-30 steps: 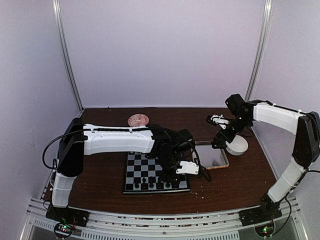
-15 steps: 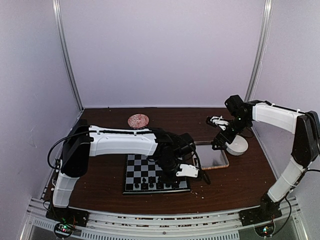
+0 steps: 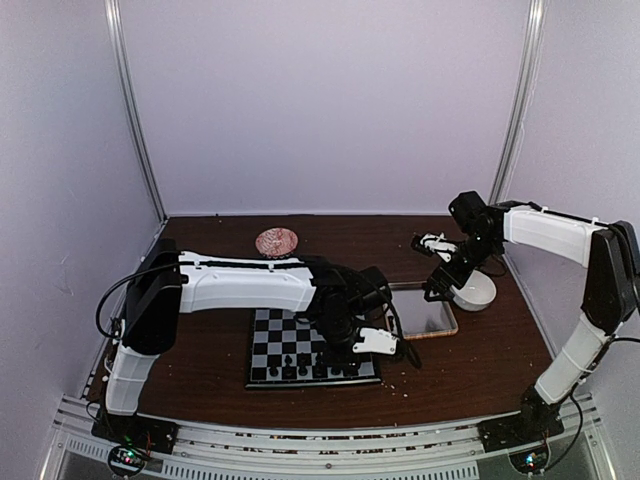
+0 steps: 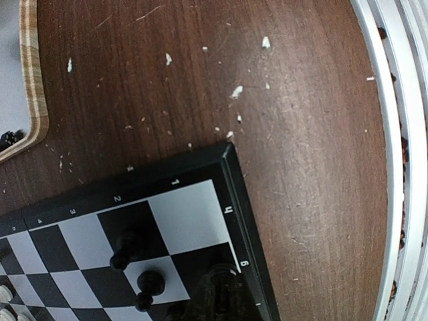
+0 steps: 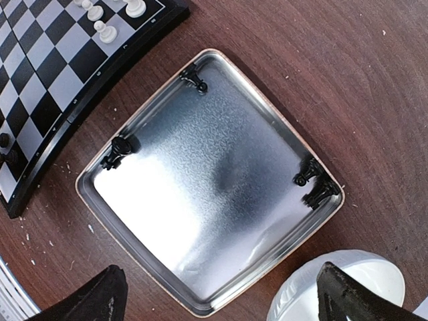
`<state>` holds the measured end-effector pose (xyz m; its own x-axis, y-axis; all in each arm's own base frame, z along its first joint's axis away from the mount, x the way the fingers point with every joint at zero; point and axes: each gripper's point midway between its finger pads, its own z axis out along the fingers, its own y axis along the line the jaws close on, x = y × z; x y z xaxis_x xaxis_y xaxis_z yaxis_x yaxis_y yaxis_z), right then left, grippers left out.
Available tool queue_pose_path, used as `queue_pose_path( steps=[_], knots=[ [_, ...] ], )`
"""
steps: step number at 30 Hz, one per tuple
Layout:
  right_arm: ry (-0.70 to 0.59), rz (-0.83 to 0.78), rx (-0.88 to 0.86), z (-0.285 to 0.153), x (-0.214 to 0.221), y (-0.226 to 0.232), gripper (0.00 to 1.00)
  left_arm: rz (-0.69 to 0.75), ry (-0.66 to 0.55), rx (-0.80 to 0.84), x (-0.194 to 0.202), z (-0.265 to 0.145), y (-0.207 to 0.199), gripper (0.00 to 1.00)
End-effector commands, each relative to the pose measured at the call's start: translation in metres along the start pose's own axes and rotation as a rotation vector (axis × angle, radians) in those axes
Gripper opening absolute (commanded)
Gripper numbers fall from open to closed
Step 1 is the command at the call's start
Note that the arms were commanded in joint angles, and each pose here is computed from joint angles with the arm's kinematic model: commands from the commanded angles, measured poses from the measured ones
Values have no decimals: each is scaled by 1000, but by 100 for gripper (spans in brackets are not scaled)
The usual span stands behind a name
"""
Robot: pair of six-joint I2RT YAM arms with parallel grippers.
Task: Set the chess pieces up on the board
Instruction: Place the knight at b8.
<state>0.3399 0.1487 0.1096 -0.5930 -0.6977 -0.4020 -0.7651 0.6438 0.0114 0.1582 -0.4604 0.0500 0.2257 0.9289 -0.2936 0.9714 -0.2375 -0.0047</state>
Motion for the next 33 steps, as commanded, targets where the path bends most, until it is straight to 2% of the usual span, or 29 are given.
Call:
queue_pose_path(
  steps=[1, 17, 26, 33],
  knots=[
    [0, 1, -14, 0, -2, 0, 100, -42, -28, -38, -5, -3, 14, 0],
    [8, 1, -26, 2, -1, 2, 100, -49, -35, -21, -4, -1, 13, 1],
    [13, 3, -31, 3, -1, 3, 100, -50, -32, -23, -2, -3, 11, 14],
    [10, -1, -29, 1, -2, 3, 100, -47, -44, -36, -5, -10, 13, 18]
  ],
)
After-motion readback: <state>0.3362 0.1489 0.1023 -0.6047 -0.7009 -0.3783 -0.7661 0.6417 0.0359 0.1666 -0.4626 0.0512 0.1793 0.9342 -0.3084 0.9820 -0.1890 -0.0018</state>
